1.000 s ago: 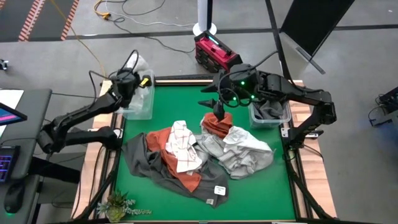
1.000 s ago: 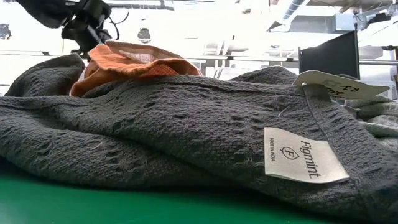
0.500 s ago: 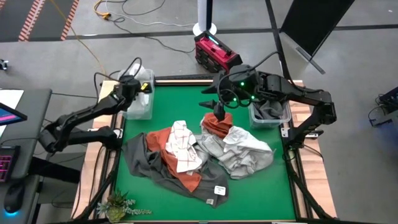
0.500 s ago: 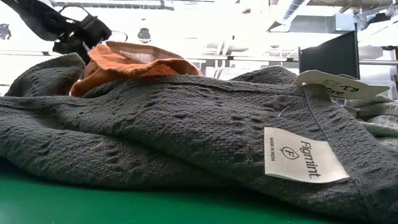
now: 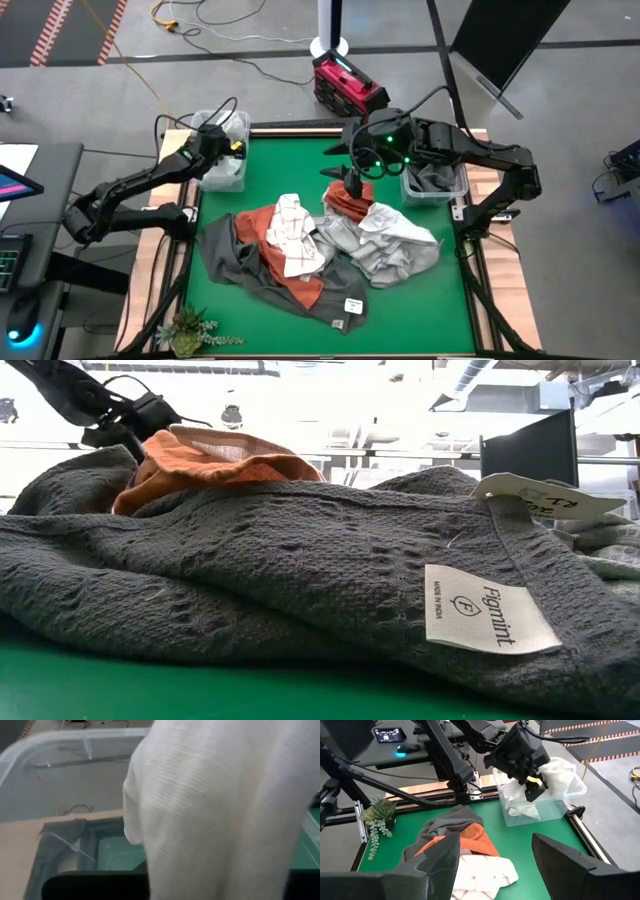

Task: Sort towels by color in basket
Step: Put the white towel into the left transparent bin

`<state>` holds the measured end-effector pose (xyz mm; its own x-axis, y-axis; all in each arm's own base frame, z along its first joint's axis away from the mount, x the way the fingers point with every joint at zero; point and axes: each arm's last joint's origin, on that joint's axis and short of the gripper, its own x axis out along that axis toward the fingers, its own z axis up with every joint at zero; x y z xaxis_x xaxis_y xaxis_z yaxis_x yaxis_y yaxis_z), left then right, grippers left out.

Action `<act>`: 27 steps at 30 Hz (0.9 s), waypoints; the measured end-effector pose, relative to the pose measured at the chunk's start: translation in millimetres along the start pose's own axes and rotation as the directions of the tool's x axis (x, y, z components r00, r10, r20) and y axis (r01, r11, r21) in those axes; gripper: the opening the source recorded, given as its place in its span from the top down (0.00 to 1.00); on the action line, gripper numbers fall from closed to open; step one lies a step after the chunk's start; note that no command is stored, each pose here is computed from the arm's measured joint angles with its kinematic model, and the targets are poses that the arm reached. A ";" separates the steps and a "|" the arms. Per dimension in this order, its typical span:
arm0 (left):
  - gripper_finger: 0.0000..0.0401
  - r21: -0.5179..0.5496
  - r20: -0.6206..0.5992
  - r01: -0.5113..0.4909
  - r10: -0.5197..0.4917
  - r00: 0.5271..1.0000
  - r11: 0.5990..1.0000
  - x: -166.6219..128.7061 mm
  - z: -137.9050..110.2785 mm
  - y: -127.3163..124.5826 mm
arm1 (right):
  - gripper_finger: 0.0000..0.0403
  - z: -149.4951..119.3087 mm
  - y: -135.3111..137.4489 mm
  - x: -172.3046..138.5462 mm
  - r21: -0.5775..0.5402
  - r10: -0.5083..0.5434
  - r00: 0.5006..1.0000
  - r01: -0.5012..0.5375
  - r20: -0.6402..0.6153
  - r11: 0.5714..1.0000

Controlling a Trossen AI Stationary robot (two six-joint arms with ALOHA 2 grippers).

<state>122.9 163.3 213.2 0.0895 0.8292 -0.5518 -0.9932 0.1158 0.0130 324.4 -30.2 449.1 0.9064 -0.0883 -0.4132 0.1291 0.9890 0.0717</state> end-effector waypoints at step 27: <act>0.26 0.026 -0.176 0.018 -0.013 0.984 1.000 -42.6 51.6 3.2 | 0.32 0.4 -5.2 0.0 -0.057 -0.012 1.000 0.012 0.001 0.998</act>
<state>119.8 156.5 279.8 0.0880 0.7181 -0.6903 -0.9891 0.1449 0.0246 323.9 -35.3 449.2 0.9052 -0.1007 -0.4128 0.1172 0.9930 0.0146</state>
